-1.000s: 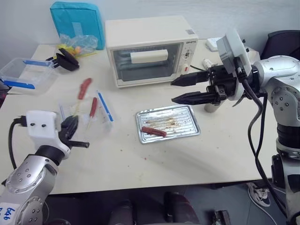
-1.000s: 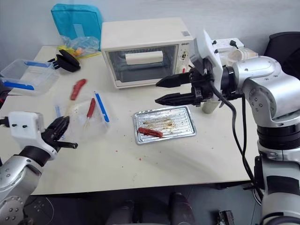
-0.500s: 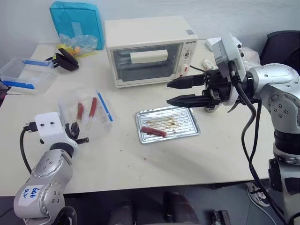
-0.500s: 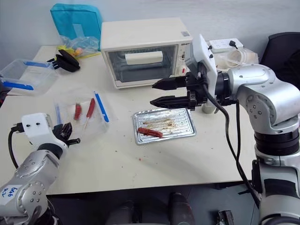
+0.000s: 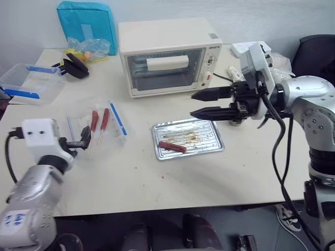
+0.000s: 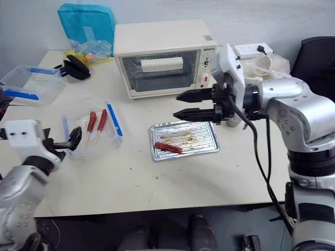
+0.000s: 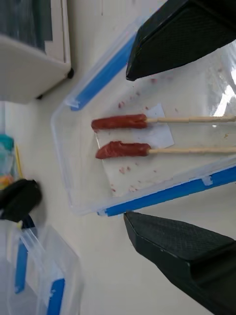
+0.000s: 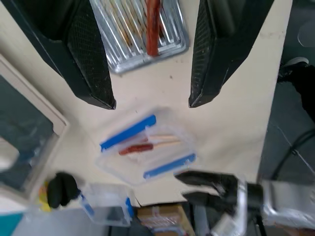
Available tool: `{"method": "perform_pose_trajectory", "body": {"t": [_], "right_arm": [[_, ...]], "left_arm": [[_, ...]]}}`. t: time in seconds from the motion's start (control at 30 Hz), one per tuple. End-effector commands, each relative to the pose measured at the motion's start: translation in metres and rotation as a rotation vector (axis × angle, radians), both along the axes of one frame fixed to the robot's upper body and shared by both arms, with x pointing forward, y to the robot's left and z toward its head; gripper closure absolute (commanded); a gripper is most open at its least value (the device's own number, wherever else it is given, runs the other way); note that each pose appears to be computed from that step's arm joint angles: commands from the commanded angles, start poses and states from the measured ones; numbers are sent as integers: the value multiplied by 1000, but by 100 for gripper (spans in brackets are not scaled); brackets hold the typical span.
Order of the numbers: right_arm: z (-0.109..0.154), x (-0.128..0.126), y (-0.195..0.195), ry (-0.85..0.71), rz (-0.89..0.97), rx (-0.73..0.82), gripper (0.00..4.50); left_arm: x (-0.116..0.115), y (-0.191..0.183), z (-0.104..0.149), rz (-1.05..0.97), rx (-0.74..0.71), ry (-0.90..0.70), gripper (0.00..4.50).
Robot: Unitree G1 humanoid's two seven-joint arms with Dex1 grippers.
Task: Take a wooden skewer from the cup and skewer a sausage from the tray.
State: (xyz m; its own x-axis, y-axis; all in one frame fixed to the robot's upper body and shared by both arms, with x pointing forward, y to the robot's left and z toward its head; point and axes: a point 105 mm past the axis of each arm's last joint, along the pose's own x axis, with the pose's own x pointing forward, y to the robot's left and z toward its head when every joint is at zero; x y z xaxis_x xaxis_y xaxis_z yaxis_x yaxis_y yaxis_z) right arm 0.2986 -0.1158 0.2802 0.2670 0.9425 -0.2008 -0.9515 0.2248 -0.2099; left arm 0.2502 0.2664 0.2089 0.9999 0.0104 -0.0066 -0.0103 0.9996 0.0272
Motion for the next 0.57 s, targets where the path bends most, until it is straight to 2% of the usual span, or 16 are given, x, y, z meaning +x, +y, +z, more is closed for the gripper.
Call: {"method": "perform_pose_trajectory", "body": {"t": [0.03, 0.1, 0.17, 0.23, 0.4, 0.57], "right_arm": [[4, 1, -26, -30, -61, -15, 204], [-7, -2, -47, 1, -90, -60, 204], [-21, -3, -86, 56, -182, -105, 204], [-25, -4, -107, 72, -232, -118, 204], [-27, -4, -134, 81, -311, -121, 204], [-25, 1, -140, 68, -341, -107, 204]], "left_arm": [[-24, 1, 21, -198, 27, -32, 1], [-45, 16, 18, -275, 56, 50, 1], [-74, 48, 20, -324, 96, 140, 1], [-88, 65, 23, -334, 134, 179, 1], [-104, 91, 22, -334, 158, 242, 1], [-95, 95, 25, -336, 205, 230, 1]]}}
